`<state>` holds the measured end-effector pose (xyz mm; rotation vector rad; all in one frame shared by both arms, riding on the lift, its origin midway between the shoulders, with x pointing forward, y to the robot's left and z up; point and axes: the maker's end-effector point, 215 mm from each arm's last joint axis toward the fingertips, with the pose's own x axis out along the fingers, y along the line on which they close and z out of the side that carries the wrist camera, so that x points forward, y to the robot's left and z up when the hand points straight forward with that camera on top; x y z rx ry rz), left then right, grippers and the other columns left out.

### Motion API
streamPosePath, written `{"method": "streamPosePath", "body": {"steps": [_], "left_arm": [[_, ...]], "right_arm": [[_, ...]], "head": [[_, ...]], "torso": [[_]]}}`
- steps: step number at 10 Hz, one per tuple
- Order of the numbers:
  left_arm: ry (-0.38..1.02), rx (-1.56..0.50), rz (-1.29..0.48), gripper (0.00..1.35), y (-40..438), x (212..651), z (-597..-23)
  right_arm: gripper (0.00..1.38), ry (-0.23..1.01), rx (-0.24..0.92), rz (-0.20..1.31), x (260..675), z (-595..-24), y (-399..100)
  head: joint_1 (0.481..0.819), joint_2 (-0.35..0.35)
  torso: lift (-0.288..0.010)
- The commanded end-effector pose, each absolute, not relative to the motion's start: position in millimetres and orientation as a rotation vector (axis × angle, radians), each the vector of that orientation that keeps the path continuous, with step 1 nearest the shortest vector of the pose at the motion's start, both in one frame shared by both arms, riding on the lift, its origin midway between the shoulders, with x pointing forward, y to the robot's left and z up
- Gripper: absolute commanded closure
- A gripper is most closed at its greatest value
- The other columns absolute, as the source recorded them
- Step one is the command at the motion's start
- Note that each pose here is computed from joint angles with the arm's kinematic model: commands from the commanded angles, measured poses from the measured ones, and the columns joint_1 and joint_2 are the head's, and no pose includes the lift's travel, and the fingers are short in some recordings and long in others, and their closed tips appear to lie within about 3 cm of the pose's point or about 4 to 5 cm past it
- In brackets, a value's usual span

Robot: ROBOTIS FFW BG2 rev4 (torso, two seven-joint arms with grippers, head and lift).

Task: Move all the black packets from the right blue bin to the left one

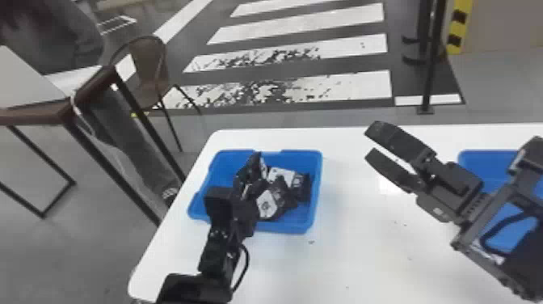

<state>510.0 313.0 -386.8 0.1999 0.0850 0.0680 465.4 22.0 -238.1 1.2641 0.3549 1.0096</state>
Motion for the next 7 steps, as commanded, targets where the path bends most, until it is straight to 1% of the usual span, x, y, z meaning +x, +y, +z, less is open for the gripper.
{"method": "streamPosePath", "body": {"steps": [1, 2, 3, 4, 5, 6, 7], "left_arm": [[0.074, 0.117, 0.051, 0.38, 307, 510, -390], [-0.022, 0.089, 0.013, 0.01, 290, 511, -362], [-0.125, 0.04, -0.022, 0.08, 269, 508, -333], [-0.206, -0.025, -0.04, 0.13, 256, 503, -304], [-0.254, -0.03, -0.05, 0.08, 251, 488, -275], [-0.329, -0.004, -0.054, 0.0, 249, 464, -244], [-0.347, 0.018, -0.063, 0.0, 244, 445, -224]], "right_arm": [[0.17, 0.303, 1.245, 0.976, 475, -236, 5], [0.17, 0.257, 1.17, 0.932, 484, -239, -15], [0.17, 0.186, 1.066, 0.849, 498, -248, -46], [0.17, 0.14, 0.97, 0.775, 505, -258, -76], [0.17, 0.102, 0.863, 0.699, 503, -266, -106], [0.17, 0.079, 0.78, 0.631, 493, -276, -131], [0.17, 0.066, 0.706, 0.564, 480, -286, -158]], "head": [[0.695, 0.35], [0.695, 0.35], [0.695, 0.327], [0.695, 0.279], [0.695, 0.25], [0.693, 0.198], [0.692, 0.16]], "torso": [[-0.14], [-0.14], [-0.14], [-0.14], [-0.14], [-0.14], [-0.14]]}}
